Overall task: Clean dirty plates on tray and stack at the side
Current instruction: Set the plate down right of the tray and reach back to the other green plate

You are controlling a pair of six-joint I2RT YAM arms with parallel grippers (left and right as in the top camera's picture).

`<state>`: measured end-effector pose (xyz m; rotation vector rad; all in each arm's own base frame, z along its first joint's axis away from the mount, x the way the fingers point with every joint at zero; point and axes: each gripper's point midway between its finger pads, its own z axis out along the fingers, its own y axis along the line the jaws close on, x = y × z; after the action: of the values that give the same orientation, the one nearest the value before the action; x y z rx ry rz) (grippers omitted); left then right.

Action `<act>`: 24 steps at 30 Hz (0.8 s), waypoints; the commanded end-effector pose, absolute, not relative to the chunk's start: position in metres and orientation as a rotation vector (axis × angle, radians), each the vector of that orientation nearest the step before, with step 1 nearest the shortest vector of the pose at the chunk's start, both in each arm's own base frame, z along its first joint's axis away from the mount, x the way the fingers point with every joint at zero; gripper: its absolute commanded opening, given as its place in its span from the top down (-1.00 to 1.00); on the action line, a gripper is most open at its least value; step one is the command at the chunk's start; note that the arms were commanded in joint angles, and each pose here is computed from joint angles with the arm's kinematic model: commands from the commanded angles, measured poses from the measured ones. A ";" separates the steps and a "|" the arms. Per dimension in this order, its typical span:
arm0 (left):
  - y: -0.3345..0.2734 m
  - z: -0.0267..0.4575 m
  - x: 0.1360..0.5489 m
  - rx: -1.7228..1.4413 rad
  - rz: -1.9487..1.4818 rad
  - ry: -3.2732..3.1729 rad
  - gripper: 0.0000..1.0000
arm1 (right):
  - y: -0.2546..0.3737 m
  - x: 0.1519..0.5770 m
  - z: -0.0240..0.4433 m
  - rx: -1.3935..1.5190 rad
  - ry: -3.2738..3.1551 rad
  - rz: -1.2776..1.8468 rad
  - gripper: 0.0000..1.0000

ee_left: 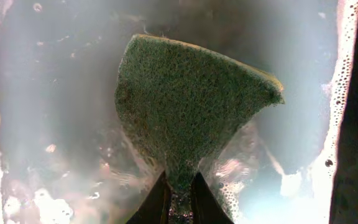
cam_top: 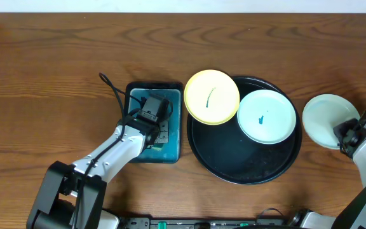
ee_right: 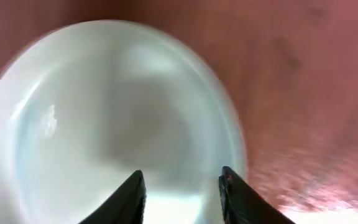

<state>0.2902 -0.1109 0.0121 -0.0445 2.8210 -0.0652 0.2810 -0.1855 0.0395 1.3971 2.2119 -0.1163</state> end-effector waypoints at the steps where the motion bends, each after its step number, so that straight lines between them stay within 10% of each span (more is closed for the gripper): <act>1: -0.107 0.000 0.282 -0.043 -0.040 2.866 0.85 | -0.148 0.318 0.053 1.088 2.306 0.185 0.32; 24: -0.107 0.000 0.282 -0.043 -0.040 2.866 0.85 | 0.003 0.273 0.027 0.559 2.826 0.540 0.16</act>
<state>0.2901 -0.1108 0.0115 -0.0444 2.8225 -0.0643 0.2720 -0.0064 0.0238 0.5694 2.8194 0.5045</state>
